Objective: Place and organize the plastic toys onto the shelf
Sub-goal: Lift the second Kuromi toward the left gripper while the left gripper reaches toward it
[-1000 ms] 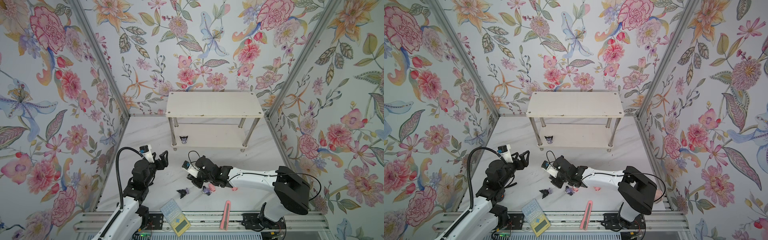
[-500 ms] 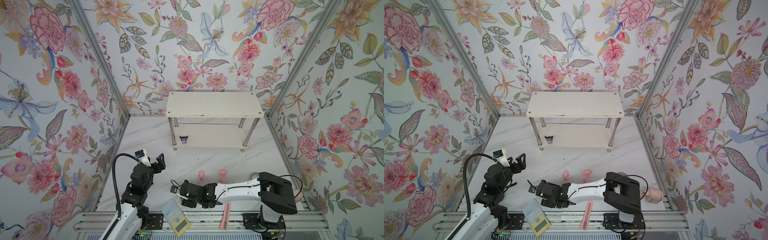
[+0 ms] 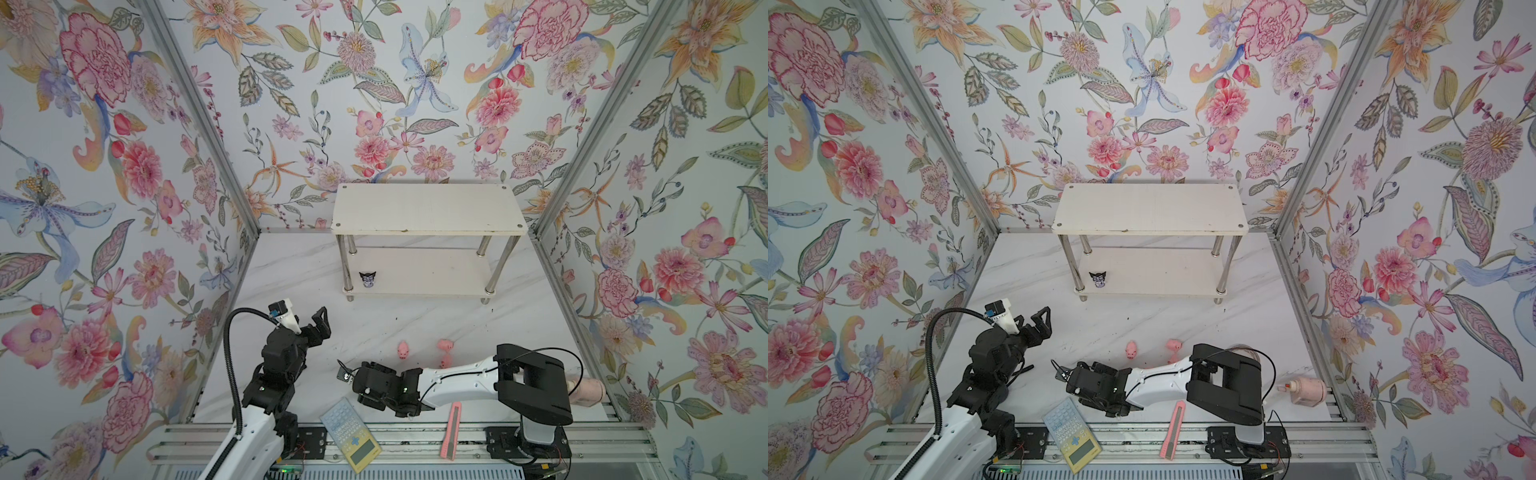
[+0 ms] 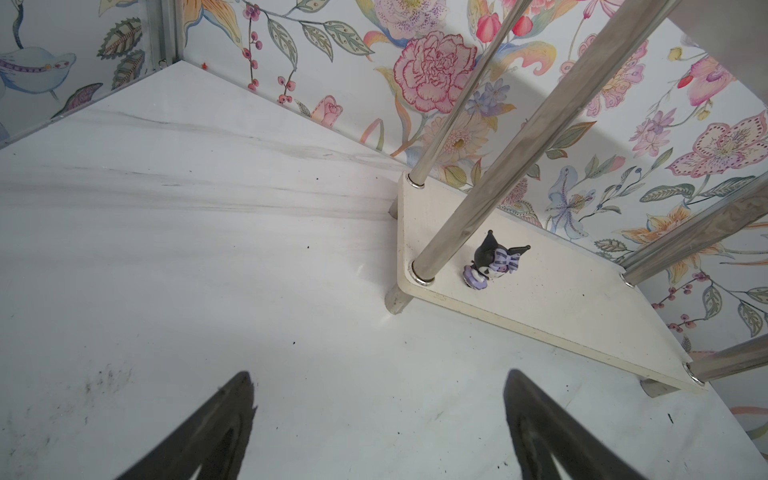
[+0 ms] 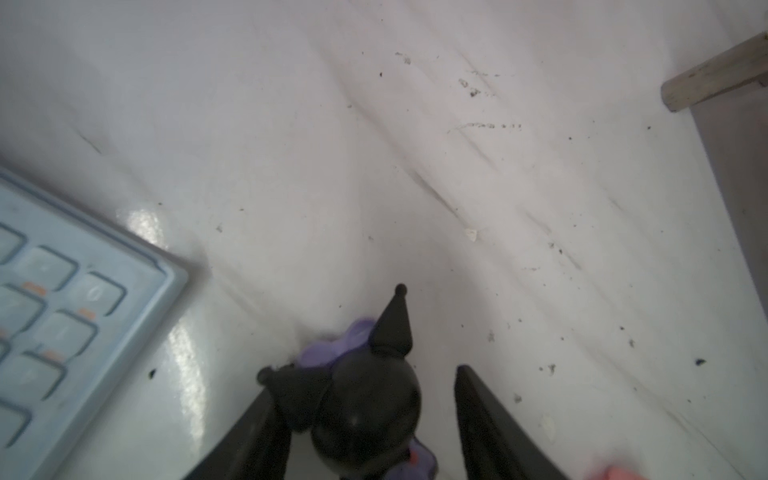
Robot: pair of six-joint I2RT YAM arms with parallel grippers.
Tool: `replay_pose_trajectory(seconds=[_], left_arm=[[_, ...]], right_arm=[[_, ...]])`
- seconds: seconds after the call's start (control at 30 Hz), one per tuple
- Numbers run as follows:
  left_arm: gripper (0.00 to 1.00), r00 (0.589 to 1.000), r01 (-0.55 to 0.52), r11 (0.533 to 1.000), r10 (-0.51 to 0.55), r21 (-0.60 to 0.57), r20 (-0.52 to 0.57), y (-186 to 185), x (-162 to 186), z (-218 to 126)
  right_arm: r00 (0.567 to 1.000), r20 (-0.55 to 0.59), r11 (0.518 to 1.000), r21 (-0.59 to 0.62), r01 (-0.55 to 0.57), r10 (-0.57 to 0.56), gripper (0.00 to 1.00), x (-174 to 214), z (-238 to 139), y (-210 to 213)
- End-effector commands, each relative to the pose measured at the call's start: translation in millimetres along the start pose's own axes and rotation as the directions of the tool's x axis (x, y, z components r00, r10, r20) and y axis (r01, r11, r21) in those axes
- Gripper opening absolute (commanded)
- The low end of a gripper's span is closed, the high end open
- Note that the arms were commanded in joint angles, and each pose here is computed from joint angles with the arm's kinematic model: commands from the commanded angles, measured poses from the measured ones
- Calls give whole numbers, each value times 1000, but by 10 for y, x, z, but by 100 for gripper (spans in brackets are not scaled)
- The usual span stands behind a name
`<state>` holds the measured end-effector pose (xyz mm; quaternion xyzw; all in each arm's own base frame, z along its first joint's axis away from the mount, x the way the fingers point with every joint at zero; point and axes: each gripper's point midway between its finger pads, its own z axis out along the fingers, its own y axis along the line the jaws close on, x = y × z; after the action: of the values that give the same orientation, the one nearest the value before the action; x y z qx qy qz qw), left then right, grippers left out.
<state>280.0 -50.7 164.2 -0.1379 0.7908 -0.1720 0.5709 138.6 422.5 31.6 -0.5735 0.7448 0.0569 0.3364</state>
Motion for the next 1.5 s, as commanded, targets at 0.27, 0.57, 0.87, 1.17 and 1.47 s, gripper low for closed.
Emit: replay_pose_trajectory(seconds=[0.27, 0.57, 0.87, 1.17, 1.47], left_arm=[[92, 1000, 16, 994, -18, 113, 14, -167, 7, 33], [96, 1000, 13, 922, -16, 386, 4, -612, 65, -94], [99, 995, 94, 690, -54, 718, -79, -1298, 4, -440], [99, 990, 72, 587, 56, 806, -129, -1855, 175, -567], [70, 985, 135, 554, 14, 821, -171, -1945, 182, -502]], right_arm=[[982, 98, 978, -146, -148, 163, 23, -27, -129, -266], [808, 315, 808, -508, -300, 498, 10, -512, -664, -790], [651, 409, 656, -732, -184, 639, 10, -900, -1141, -1186], [602, 422, 595, -796, -112, 678, 9, -1059, -1265, -1254], [603, 450, 627, -771, -109, 659, 9, -1021, -1326, -1261]])
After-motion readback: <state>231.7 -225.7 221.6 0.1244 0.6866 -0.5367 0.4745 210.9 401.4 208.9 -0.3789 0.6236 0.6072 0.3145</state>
